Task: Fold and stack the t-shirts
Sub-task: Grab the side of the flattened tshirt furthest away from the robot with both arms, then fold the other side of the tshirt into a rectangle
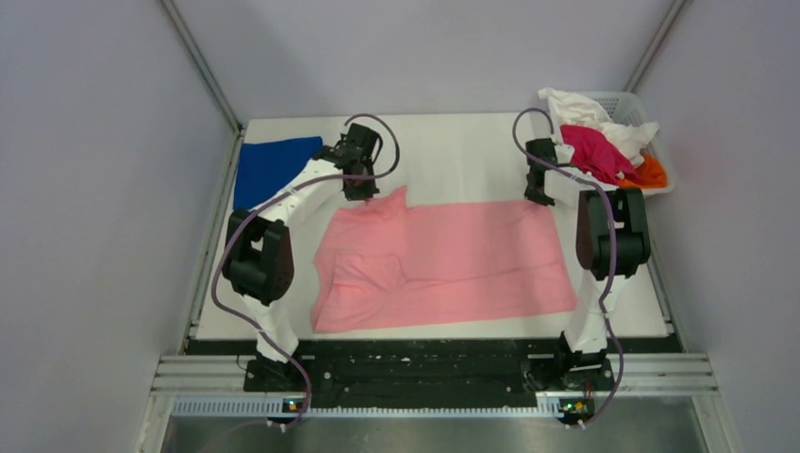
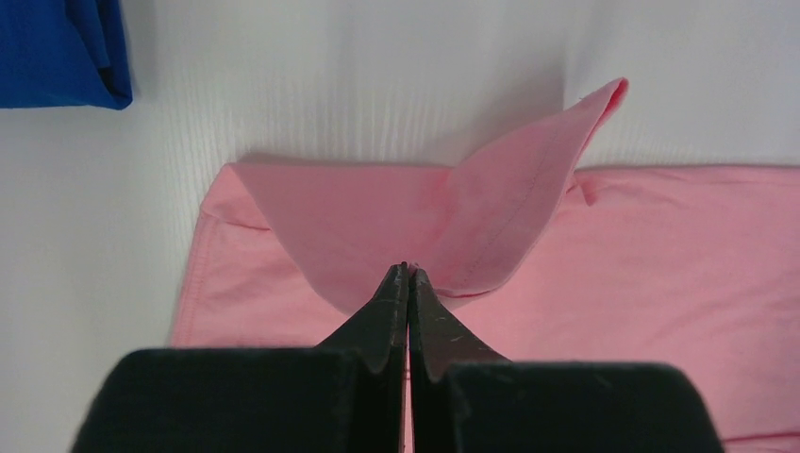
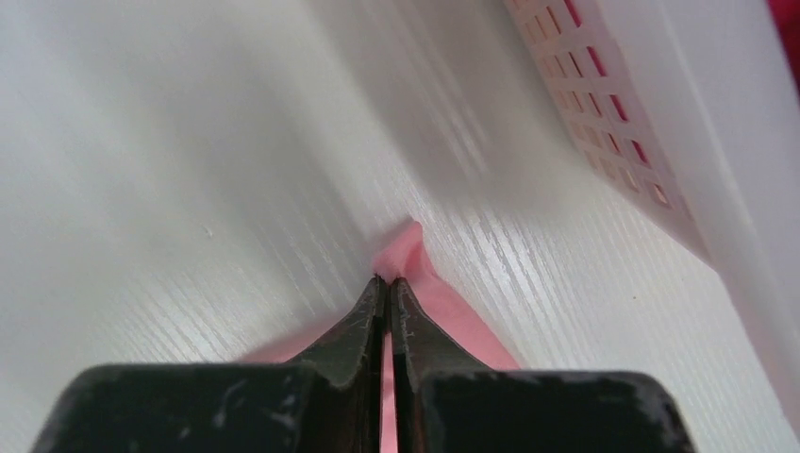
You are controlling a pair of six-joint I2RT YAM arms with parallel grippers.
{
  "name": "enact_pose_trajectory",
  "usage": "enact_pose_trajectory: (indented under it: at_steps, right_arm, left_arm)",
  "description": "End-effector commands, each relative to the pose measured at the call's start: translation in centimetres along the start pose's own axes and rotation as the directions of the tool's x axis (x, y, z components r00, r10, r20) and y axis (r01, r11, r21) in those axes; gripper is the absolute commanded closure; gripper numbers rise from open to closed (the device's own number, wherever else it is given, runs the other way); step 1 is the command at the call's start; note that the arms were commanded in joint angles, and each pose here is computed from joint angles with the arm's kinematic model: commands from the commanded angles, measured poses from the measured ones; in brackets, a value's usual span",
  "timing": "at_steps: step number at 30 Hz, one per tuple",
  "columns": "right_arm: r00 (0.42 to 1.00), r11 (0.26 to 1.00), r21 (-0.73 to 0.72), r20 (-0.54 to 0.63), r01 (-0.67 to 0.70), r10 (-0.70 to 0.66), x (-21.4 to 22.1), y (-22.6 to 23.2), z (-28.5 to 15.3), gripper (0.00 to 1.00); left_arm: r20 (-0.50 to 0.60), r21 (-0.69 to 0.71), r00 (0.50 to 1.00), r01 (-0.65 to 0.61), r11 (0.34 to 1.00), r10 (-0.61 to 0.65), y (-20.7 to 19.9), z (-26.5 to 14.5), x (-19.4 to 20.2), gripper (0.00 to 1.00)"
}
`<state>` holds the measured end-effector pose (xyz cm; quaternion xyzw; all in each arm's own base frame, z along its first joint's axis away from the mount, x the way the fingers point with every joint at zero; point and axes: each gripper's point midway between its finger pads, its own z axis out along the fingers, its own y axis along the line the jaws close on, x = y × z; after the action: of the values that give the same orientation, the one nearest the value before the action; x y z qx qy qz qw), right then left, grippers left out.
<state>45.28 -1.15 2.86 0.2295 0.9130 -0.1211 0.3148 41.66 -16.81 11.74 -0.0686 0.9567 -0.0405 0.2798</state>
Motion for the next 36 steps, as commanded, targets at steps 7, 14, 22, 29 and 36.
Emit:
enact_pose_trajectory:
  at_steps: [7,14,22,29,36]
  right_arm:
    - [0.988,1.0,-0.018,0.154,0.018,-0.015,-3.3,0.5,-5.4,1.0]
    - [0.981,0.999,-0.047,0.191,-0.015,0.024,-1.6,-1.7,-9.3,1.0]
    - [0.98,0.998,-0.054,0.198,-0.022,0.032,0.1,-4.0,-11.7,1.0]
    - [0.977,0.998,-0.053,0.211,-0.023,0.034,0.0,-4.7,-12.7,1.0]
    - [0.978,0.998,-0.058,0.207,-0.02,0.032,0.4,-5.3,-13.3,1.0]
  left_arm:
    - [0.097,0.037,0.995,0.003,0.999,-0.006,0.1,-5.5,1.2,1.0]
    - [0.1,0.031,0.995,-0.009,0.999,0.006,1.5,-8.1,5.5,1.0]
    - [0.072,-0.004,0.997,0.01,1.0,-0.01,4.2,-10.4,10.3,1.0]
    - [0.066,0.037,0.994,0.08,0.996,-0.083,5.1,-12.6,12.3,1.0]
    - [0.042,0.061,0.993,0.111,0.992,-0.113,5.9,-13.8,14.2,1.0]
